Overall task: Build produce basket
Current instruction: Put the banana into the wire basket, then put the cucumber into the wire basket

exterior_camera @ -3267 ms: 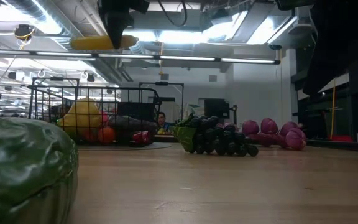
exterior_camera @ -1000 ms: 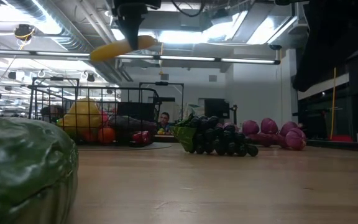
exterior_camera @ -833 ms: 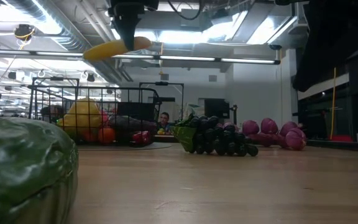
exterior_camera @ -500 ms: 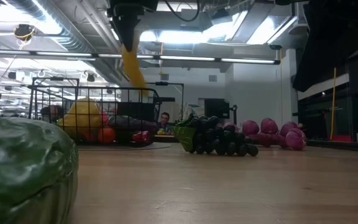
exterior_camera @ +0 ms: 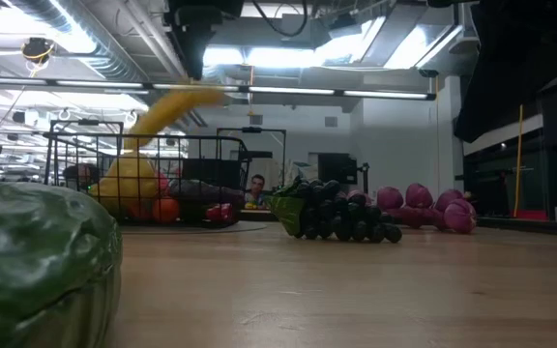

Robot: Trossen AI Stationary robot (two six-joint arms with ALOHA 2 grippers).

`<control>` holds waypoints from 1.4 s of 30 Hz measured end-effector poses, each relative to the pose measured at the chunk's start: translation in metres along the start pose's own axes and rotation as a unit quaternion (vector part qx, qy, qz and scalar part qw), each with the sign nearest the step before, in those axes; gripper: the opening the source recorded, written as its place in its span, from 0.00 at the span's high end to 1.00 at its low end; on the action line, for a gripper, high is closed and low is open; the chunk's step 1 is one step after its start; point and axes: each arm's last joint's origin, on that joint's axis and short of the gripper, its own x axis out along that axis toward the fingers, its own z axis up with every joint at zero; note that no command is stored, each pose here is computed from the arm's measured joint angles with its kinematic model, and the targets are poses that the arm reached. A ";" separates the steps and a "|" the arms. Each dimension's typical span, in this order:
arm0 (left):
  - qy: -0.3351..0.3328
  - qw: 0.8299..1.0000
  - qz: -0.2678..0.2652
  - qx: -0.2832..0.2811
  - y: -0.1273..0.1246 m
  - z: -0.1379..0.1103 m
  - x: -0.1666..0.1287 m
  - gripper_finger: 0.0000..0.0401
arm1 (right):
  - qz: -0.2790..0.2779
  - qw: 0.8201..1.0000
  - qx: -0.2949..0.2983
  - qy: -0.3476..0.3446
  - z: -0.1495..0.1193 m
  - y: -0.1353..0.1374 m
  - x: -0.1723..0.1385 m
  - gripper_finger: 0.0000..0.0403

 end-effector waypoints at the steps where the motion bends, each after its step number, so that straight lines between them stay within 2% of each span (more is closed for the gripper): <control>1: 0.004 1.000 0.002 -0.004 0.000 -0.001 0.000 0.52 | 0.000 1.000 0.000 0.000 0.000 0.000 0.000 0.45; 11: 0.009 1.000 0.004 -0.025 0.001 -0.002 0.000 0.47 | 0.001 1.000 0.000 0.000 0.000 0.000 0.000 0.45; 18: -0.011 0.998 -0.027 -0.053 -0.015 -0.003 -0.009 0.48 | 0.001 1.000 0.001 0.000 0.000 0.000 0.000 0.45; 21: -0.006 0.996 -0.065 -0.063 -0.027 -0.008 -0.017 0.48 | 0.003 1.000 0.002 -0.001 0.000 0.001 0.000 0.45; 26: -0.014 0.988 -0.135 -0.070 -0.063 -0.017 -0.030 0.48 | 0.008 1.000 0.005 -0.003 0.001 0.002 0.000 0.45; 30: -0.053 0.976 -0.199 -0.068 -0.106 -0.032 -0.036 0.48 | 0.012 1.000 0.008 -0.005 0.001 0.003 0.000 0.45; 36: -0.094 0.957 -0.273 -0.002 -0.164 -0.074 -0.042 0.48 | 0.014 1.000 0.009 -0.005 0.001 0.003 0.000 0.45; 42: -0.124 0.923 -0.361 0.045 -0.206 -0.116 -0.045 0.48 | 0.015 1.000 0.010 -0.006 0.001 0.003 0.000 0.45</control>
